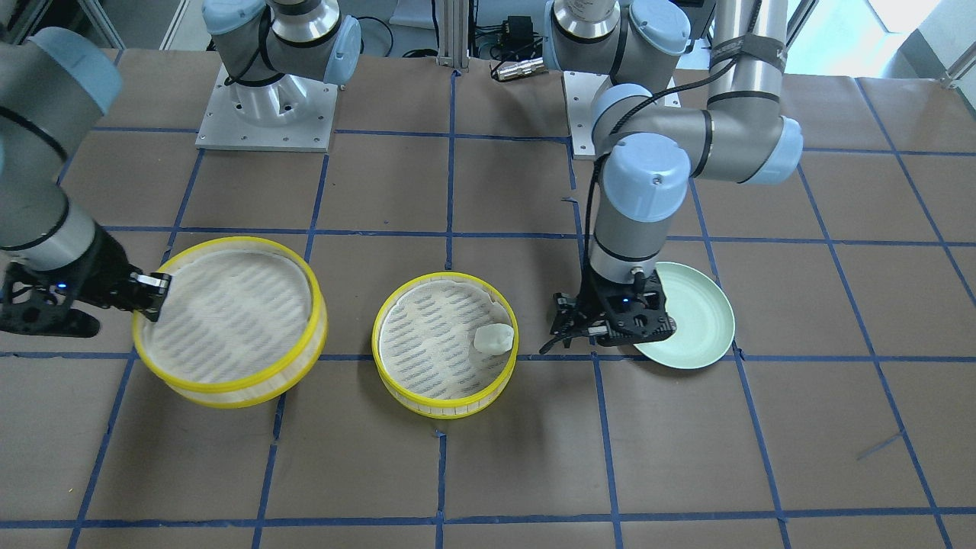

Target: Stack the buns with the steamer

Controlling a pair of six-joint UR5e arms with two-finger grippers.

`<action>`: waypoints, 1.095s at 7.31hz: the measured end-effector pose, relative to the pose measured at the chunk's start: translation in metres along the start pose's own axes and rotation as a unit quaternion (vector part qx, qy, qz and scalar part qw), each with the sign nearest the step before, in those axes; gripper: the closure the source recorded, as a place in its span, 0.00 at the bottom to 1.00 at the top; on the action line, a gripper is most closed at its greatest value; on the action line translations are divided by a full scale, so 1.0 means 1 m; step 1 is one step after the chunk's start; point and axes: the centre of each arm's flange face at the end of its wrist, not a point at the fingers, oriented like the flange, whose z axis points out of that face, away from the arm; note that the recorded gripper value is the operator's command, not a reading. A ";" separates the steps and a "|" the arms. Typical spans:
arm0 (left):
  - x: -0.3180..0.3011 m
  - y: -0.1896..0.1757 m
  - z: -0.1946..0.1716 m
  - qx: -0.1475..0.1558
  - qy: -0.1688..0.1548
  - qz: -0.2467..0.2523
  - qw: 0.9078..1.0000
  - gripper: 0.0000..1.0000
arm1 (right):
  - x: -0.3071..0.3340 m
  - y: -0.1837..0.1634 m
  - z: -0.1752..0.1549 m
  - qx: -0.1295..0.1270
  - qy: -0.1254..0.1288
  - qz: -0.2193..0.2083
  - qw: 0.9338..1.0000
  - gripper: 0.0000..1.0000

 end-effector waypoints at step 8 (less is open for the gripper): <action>-0.112 0.043 0.083 -0.107 0.001 0.033 0.994 0.73 | -0.241 0.048 0.047 0.004 0.000 0.080 0.997 0.90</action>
